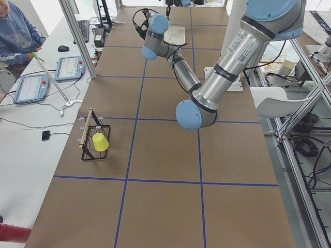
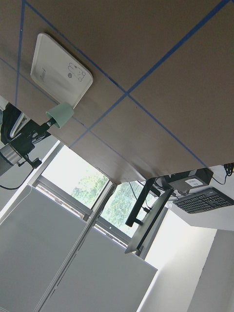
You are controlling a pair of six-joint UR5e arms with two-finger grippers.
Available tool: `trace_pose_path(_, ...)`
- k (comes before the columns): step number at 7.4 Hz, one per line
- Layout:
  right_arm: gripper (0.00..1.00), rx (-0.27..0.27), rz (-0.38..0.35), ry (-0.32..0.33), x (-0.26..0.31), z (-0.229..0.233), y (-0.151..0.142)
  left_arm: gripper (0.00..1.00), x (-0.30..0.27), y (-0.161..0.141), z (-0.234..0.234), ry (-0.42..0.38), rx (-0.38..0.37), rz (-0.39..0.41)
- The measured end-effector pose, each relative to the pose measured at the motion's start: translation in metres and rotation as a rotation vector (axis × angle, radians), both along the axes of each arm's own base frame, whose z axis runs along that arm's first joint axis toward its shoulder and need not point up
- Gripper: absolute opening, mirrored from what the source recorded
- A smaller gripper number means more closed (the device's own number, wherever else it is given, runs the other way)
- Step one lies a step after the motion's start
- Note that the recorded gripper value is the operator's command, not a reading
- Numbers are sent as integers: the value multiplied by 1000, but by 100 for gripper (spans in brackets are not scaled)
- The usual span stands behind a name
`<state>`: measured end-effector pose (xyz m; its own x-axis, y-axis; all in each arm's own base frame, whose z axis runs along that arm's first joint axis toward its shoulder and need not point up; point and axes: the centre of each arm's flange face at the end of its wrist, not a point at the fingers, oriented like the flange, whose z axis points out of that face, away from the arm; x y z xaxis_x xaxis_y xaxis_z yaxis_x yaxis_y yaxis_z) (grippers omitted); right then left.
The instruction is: Left arm grabs green cup and hands to right arm on tray
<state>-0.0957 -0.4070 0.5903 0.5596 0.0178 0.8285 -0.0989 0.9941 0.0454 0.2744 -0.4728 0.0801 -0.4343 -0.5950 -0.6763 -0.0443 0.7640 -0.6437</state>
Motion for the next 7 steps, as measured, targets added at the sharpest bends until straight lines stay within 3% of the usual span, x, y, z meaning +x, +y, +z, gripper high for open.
trace_pose_path(2,0,-10,-114,65,-37,6,16,100,4,-3,2,-7,-7,2)
trace_pose_path(3,58,-16,-138,79,-46,8,20,100,6,-5,4,-16,-8,1)
trace_pose_path(4,100,-18,-149,85,-51,9,21,100,8,-6,4,-31,-7,-2)
trace_pose_path(7,100,-11,-143,77,-47,2,20,100,11,-11,-4,-95,-19,-10)
